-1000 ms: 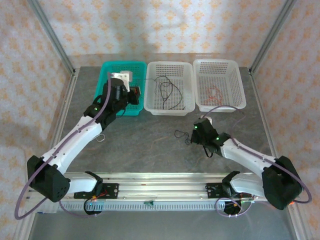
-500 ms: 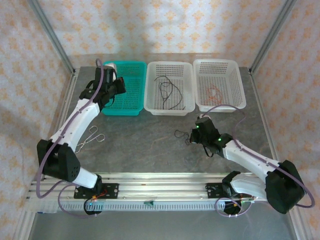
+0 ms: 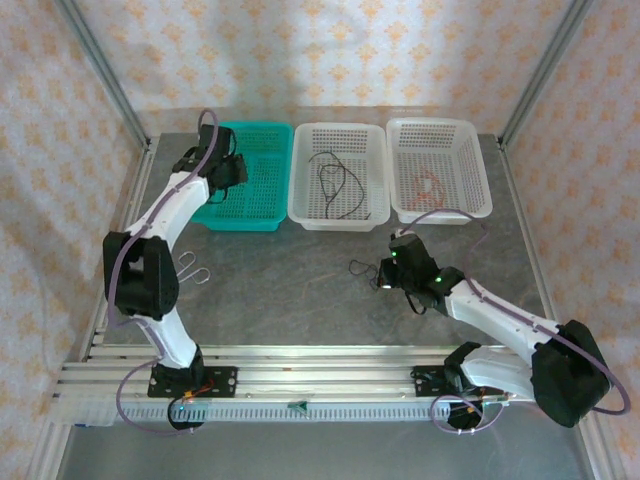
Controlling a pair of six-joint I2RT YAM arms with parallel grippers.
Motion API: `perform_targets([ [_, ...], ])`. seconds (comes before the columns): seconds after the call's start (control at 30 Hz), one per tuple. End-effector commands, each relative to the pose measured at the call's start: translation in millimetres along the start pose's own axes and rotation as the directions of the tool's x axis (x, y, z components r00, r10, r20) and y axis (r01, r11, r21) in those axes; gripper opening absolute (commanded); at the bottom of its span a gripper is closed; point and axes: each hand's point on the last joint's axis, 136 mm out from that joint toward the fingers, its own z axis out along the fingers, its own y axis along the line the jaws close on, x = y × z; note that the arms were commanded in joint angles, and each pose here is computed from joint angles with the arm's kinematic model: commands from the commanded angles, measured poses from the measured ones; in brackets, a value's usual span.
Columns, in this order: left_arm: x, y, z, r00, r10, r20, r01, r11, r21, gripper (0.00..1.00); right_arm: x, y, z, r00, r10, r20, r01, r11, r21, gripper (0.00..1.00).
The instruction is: Untangle the cables
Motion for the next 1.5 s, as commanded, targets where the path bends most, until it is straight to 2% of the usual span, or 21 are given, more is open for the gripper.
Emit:
perform_targets([
  [0.0, -0.4, 11.6, 13.5, 0.998, 0.035, -0.044, -0.037, 0.998, -0.056, 0.00, -16.2, 14.2, -7.6, 0.999, -0.027, 0.041, 0.028, 0.999, -0.035, 0.00],
  [0.23, 7.8, 19.4, 47.2, 0.993, 0.045, -0.113, -0.057, 0.993, -0.107, 0.01, -18.4, 19.5, -8.9, 0.998, -0.034, 0.052, 0.036, 0.998, -0.043, 0.00],
  [0.43, 12.1, 27.7, 61.8, 0.989, 0.037, -0.146, -0.059, 0.987, -0.149, 0.15, -18.4, 19.3, -9.2, 0.998, -0.044, 0.053, 0.046, 0.998, -0.032, 0.00],
  [0.57, 10.7, 26.0, 62.5, 0.990, 0.028, -0.141, -0.047, 0.990, -0.134, 0.34, -20.1, 18.1, -10.2, 0.997, -0.047, 0.060, 0.049, 0.999, -0.023, 0.00],
  [0.63, 5.8, 23.0, 58.4, 0.992, 0.025, -0.121, -0.039, 0.992, -0.120, 0.36, -20.6, 16.5, -9.8, 0.997, -0.046, 0.062, 0.047, 0.999, -0.013, 0.00],
  [0.8, -9.8, 9.7, 35.5, 0.998, 0.035, -0.051, -0.037, 0.998, -0.042, 0.36, -21.4, 8.6, -9.0, 0.997, -0.040, 0.068, 0.038, 0.999, 0.033, 0.00],
  [0.97, -25.7, 8.0, -5.2, 0.997, 0.010, 0.071, -0.010, 1.000, -0.003, 0.27, -24.0, 2.0, -9.3, 0.996, -0.033, 0.084, 0.027, 0.997, 0.068, 0.00],
  [1.07, -23.0, 4.1, -23.6, 0.996, 0.003, 0.092, -0.006, 0.999, 0.035, 0.30, -26.1, 5.0, -9.0, 0.995, -0.028, 0.092, 0.023, 0.998, 0.056, 0.00],
  [1.27, 1.0, -38.4, -64.7, 0.990, 0.077, 0.120, -0.096, 0.983, 0.159, 0.31, -37.1, 18.2, -17.1, 0.992, -0.027, 0.124, 0.028, 1.000, -0.003, 0.00],
  [1.47, 53.7, -101.7, -97.4, 0.981, 0.156, 0.119, -0.188, 0.919, 0.347, 0.37, -50.9, 25.0, -34.2, 0.984, -0.022, 0.176, 0.029, 0.999, -0.036, 0.00],
])
